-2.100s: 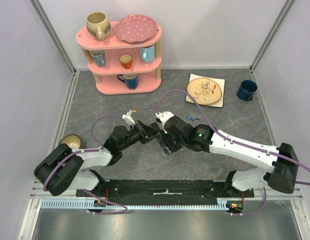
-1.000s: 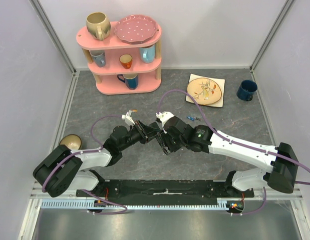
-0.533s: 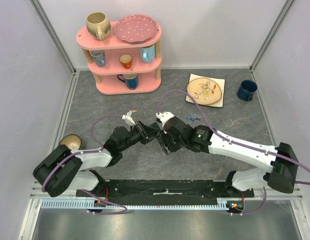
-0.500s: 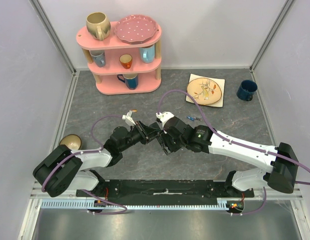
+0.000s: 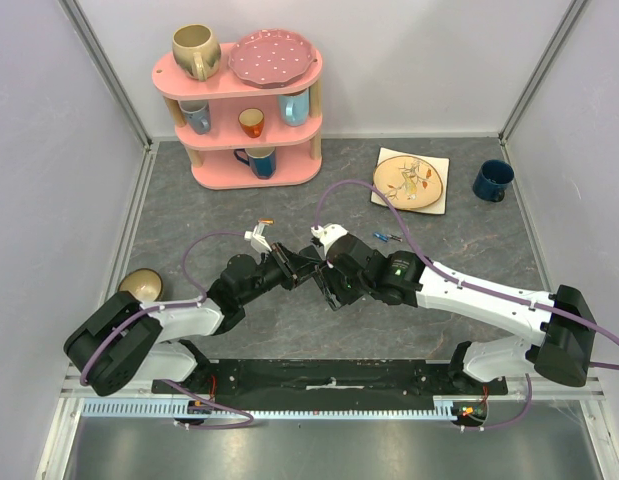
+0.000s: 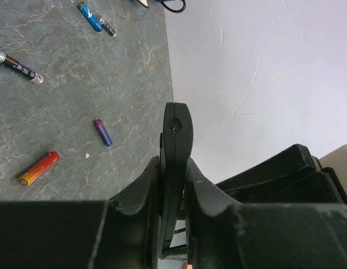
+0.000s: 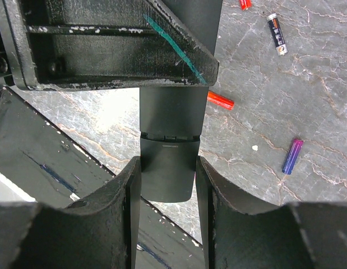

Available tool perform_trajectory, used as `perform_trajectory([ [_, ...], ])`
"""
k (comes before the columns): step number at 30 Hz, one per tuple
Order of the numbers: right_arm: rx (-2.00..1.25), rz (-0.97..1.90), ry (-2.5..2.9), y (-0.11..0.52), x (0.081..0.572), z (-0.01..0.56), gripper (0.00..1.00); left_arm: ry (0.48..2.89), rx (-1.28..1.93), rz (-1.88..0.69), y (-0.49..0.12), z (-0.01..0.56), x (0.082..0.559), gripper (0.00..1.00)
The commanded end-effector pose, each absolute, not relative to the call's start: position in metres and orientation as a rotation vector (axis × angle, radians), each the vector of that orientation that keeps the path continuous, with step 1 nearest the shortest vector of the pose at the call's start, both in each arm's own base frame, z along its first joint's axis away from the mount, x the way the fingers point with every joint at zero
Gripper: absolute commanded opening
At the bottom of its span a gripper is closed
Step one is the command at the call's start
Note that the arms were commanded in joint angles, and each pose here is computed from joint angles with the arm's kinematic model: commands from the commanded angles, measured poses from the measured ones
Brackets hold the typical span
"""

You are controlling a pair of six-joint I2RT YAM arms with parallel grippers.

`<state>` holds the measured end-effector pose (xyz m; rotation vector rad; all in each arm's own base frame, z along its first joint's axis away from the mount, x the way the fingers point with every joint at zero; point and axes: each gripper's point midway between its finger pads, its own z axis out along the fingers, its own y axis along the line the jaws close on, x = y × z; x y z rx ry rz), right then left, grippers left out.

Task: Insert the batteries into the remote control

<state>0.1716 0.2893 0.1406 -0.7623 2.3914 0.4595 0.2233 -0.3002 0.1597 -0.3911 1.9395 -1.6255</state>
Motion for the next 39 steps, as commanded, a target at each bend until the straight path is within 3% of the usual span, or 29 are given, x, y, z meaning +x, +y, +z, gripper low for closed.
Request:
perform_trajectory([
  [1, -0.765, 0.401, 2.410, 0.286, 0.175, 0.127, 0.00, 1.685, -0.270, -1.895, -0.311, 0.243, 0.203, 0.02],
  [39, -0.686, 0.383, 2.352, 0.285, 0.211, 0.147, 0.00, 1.743, -0.245, -1.913, -0.321, 0.235, 0.182, 0.02],
])
